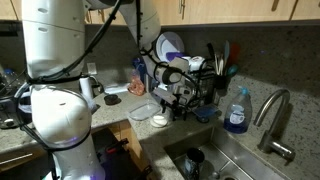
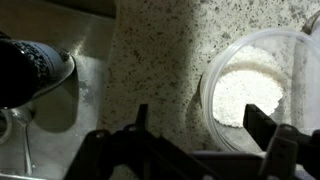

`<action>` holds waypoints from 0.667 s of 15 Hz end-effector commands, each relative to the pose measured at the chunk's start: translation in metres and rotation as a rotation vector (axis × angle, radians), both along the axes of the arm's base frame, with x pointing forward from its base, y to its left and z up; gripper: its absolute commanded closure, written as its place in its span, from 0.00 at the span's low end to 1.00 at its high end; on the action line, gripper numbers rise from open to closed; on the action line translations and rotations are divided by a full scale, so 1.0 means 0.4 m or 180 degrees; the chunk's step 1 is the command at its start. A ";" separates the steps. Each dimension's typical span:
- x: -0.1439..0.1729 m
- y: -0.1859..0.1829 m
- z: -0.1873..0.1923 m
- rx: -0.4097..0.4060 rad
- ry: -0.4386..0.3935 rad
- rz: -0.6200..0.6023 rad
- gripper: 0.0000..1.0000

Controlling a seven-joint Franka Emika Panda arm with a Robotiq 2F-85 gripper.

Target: Pour the contents in the clear bowl on the right into the bowl on the left

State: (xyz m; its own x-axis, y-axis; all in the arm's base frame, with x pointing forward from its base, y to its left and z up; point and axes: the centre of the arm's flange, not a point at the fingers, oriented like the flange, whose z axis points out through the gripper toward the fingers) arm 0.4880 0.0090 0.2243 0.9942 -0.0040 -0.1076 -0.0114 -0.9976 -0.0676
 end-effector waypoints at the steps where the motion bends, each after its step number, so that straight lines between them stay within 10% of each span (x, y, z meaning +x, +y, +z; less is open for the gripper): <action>1: 0.019 0.018 -0.024 -0.0021 0.0073 -0.0050 0.07; 6: 0.019 0.024 -0.061 -0.0044 0.0183 -0.0021 0.13; 10: 0.019 0.026 -0.073 -0.0051 0.0212 0.0011 0.51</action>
State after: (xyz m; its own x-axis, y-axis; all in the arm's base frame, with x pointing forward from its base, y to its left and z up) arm 0.4905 0.0161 0.1944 0.9872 0.0111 -0.1590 0.0004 -0.9977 -0.0672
